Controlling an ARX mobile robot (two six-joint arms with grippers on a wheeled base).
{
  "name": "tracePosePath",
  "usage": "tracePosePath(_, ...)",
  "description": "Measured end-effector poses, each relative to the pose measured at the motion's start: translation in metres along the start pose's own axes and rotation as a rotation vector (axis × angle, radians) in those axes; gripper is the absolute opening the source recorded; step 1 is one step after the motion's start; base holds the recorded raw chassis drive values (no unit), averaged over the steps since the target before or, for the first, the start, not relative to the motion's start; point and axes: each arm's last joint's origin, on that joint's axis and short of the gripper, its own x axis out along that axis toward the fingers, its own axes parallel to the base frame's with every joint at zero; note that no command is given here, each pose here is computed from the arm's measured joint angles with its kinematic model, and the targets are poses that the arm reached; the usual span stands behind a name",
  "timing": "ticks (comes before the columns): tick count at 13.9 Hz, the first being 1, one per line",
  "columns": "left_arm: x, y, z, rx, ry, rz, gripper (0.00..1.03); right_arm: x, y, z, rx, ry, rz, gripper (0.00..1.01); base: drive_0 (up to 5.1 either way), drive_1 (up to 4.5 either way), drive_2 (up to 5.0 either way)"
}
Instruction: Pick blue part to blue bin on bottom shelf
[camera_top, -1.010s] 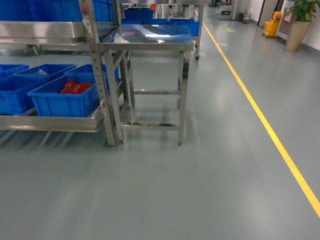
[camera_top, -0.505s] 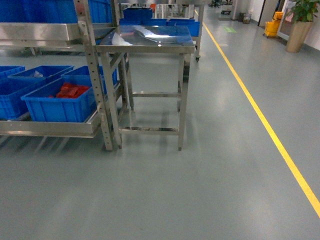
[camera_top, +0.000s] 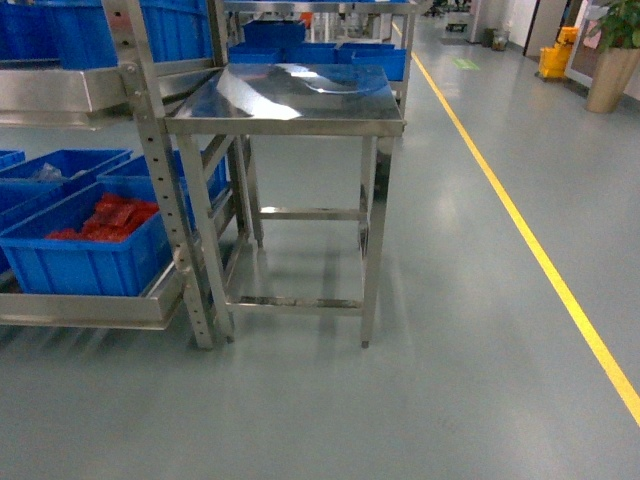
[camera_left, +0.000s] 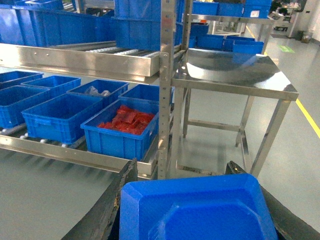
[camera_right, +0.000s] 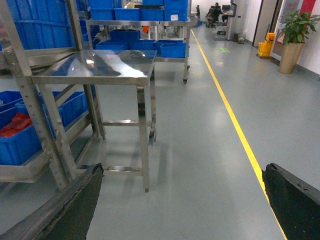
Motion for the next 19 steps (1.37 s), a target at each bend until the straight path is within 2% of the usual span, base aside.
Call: tracePosePath(19, 0.0001, -0.0001, -0.0003, 0.001, 0.002, -0.001, 0.44, 0.0000, 0.0000, 0.0000, 0.000, 0.000, 0.000, 0.98, 0.0, 4.34, -4.3)
